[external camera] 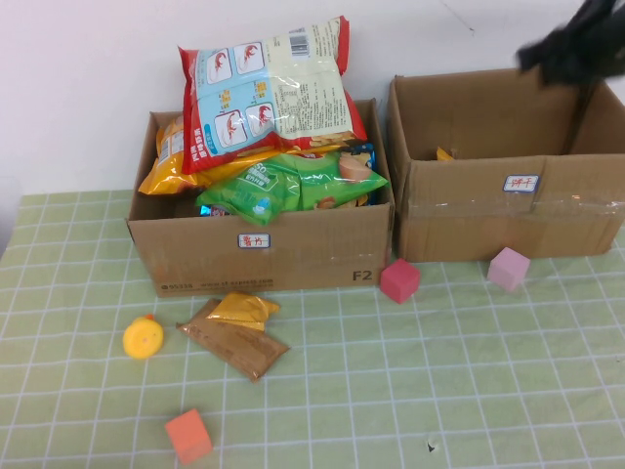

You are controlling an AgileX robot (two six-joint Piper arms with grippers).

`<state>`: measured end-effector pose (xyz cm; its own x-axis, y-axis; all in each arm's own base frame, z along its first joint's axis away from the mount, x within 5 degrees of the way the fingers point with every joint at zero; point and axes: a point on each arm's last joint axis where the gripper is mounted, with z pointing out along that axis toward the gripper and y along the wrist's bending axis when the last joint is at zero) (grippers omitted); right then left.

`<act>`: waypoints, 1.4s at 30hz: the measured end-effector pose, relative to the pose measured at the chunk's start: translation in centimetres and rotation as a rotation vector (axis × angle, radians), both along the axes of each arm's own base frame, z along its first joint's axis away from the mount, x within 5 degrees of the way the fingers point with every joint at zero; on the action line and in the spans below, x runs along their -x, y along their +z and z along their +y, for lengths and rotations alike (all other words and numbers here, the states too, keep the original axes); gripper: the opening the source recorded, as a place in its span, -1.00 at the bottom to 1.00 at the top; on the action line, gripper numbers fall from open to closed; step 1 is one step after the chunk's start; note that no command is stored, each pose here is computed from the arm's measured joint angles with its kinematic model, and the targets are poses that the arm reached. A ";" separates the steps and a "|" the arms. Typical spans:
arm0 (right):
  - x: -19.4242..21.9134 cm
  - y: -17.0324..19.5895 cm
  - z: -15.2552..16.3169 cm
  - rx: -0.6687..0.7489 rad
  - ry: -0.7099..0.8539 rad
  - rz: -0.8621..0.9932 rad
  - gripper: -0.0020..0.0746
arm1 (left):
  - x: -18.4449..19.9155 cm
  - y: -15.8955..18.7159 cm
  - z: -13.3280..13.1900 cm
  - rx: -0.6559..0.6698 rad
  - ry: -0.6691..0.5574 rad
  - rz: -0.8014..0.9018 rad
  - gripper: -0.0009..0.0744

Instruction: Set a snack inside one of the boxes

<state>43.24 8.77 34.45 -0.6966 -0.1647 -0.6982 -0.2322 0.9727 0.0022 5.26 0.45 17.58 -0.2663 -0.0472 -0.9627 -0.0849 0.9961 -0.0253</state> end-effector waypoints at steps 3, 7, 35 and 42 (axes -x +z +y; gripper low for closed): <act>3.4 5.1 -0.6 0.014 0.043 -0.085 -0.84 | 0.0 0.0 0.0 0.000 0.000 0.000 -0.98; 8.4 9.6 -1.2 0.024 0.115 -0.180 -0.93 | 0.0 0.0 0.0 0.000 0.000 0.001 -0.98; 37.7 -4.4 -6.5 -0.054 0.138 -0.498 -0.95 | 0.0 0.0 0.0 0.000 0.000 0.001 -0.98; 37.8 -8.7 -7.1 -0.075 0.073 -0.677 -0.95 | 0.0 0.0 0.0 0.000 0.000 0.002 -0.98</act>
<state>5.48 1.71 25.78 -0.0912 -0.1291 -0.9874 -0.2705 0.9575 -0.1002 5.26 0.45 17.56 -0.2684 -0.0474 -0.9621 -0.0851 0.9961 -0.0253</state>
